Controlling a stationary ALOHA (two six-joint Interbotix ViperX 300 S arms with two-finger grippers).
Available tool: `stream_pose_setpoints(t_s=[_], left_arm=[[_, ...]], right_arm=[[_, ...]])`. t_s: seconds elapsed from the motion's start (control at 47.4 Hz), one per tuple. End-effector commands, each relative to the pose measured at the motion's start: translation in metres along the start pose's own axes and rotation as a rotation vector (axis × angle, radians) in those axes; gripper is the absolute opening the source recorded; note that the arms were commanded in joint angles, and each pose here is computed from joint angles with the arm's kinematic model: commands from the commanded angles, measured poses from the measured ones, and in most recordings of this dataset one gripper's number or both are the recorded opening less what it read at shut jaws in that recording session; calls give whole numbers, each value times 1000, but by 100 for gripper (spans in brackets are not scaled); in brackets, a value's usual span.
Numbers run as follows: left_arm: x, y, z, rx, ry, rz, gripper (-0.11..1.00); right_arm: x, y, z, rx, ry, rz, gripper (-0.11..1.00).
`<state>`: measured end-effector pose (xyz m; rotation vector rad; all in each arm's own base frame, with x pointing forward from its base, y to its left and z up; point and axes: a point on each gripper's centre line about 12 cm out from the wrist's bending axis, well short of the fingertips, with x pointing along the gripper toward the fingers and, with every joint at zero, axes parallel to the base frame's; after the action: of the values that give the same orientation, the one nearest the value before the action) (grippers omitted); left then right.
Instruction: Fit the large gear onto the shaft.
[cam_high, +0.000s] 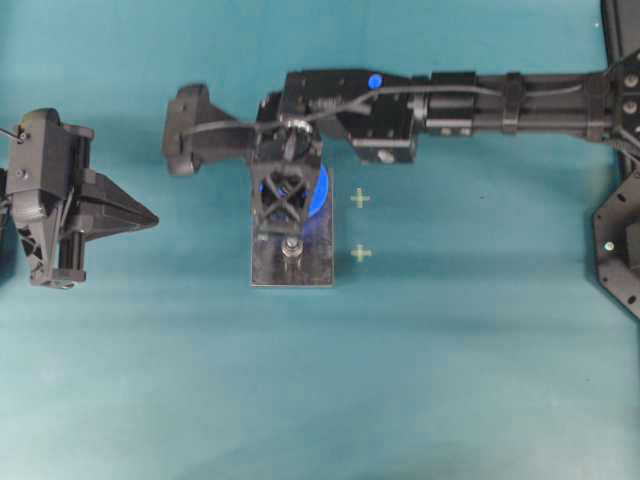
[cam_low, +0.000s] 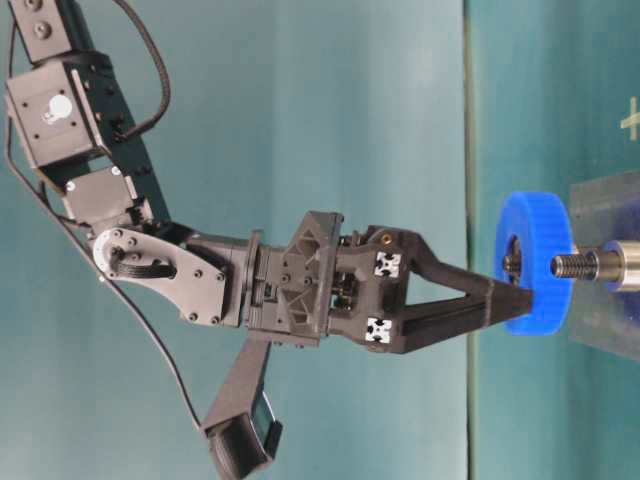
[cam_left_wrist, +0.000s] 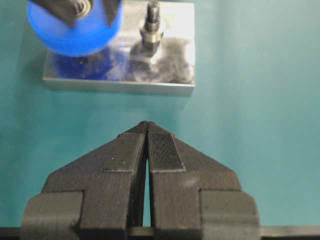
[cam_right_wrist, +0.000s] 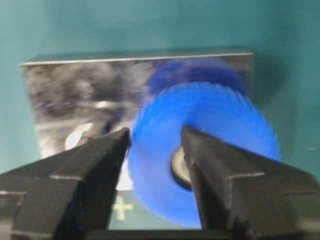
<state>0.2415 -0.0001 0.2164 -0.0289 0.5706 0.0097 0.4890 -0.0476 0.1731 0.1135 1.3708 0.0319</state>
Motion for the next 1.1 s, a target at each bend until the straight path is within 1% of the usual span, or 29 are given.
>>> stream_pose_setpoints(t_s=[0.0,0.106,0.296,0.359,0.465,0.612,0.76,0.823,0.929,1.077], left_arm=[[-1,0,6,0,-23,0,0],[-1,0,7,0,-25,0,0],[-4,0,9,0,-37,-1,0],[-5,0,9,0,-41,-1,0],[-7,0,10,0,-51,-1,0],[-8,0,8,0,-48,-1,0],[-7,0,6,0,-44,-1,0],[-7,0,6,0,-44,-1,0],[-7,0,5,0,-41,-1,0],[-8,0,5,-3,-43,-1,0]], right_arm=[[-9,4,4,-8,-25,1,59],[-15,-3,5,2,-37,-5,59],[-47,-21,10,38,-88,-18,59],[-56,-24,9,44,-87,-21,59],[-61,-26,4,47,-70,-19,61],[-56,-22,-2,40,-27,-7,62],[-47,-10,-7,20,-2,11,67],[-41,-10,-12,22,16,13,67],[-29,-18,-23,41,47,12,67],[-19,-26,-34,58,62,9,67]])
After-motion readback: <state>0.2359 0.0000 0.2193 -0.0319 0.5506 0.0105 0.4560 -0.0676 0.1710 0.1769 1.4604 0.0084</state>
